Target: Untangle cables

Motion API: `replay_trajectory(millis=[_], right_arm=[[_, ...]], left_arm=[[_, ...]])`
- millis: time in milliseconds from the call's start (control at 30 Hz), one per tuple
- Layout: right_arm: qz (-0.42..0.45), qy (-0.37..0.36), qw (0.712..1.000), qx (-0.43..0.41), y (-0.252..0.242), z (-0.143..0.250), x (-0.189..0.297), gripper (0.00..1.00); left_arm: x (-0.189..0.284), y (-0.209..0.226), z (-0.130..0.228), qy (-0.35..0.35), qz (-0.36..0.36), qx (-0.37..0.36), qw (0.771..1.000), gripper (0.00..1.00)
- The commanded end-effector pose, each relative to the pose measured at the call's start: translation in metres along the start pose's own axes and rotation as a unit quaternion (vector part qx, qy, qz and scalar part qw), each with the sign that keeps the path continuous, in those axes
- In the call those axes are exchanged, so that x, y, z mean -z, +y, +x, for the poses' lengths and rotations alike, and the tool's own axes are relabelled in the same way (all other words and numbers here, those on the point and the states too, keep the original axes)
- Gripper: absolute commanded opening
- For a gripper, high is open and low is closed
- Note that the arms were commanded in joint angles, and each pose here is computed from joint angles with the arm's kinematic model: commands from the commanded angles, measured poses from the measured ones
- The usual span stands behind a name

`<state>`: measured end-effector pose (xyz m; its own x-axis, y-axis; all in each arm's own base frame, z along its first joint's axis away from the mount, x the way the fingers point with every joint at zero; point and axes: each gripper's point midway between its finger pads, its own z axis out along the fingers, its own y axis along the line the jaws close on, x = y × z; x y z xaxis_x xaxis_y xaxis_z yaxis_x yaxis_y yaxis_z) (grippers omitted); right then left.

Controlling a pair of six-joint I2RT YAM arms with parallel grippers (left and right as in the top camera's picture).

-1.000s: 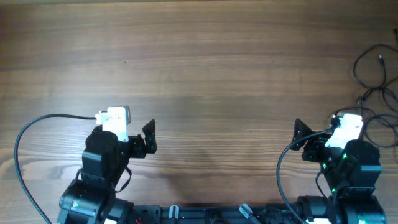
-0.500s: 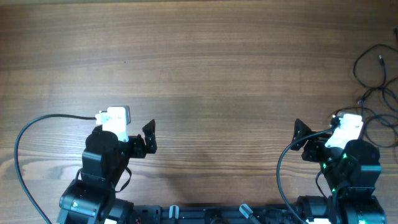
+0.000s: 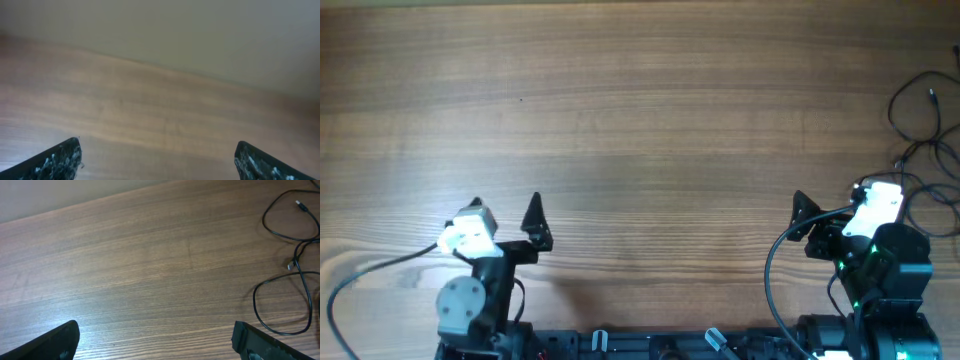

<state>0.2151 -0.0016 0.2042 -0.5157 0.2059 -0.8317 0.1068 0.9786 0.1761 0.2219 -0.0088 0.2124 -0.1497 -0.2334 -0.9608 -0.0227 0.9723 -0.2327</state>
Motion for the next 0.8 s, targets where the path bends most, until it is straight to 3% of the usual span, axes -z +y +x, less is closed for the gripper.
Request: replay_trajectory(millis=[0,233,500,767], right_arm=[[-0.006,0.001,1.0,0.003,0.002,0.002,-0.001,1.0],[-0.006,0.001,1.0,0.003,0.002,0.002,-0.001,1.0],[-0.006,0.001,1.0,0.003,0.002,0.002,-0.001,1.0],[-0.006,0.001,1.0,0.003,0.002,0.002,-0.001,1.0]], left_arm=[[0.006,0.014,-0.014,-0.044,-0.029,0.01,0.999,1.0],[0.006,0.022,-0.015,-0.049,-0.046,0.012,0.998,1.0],[-0.009,0.018,-0.021,-0.116,-0.021,0.016,0.993,1.0],[-0.023,0.024,0.001,-0.14,-0.019,0.019,0.99,1.0]])
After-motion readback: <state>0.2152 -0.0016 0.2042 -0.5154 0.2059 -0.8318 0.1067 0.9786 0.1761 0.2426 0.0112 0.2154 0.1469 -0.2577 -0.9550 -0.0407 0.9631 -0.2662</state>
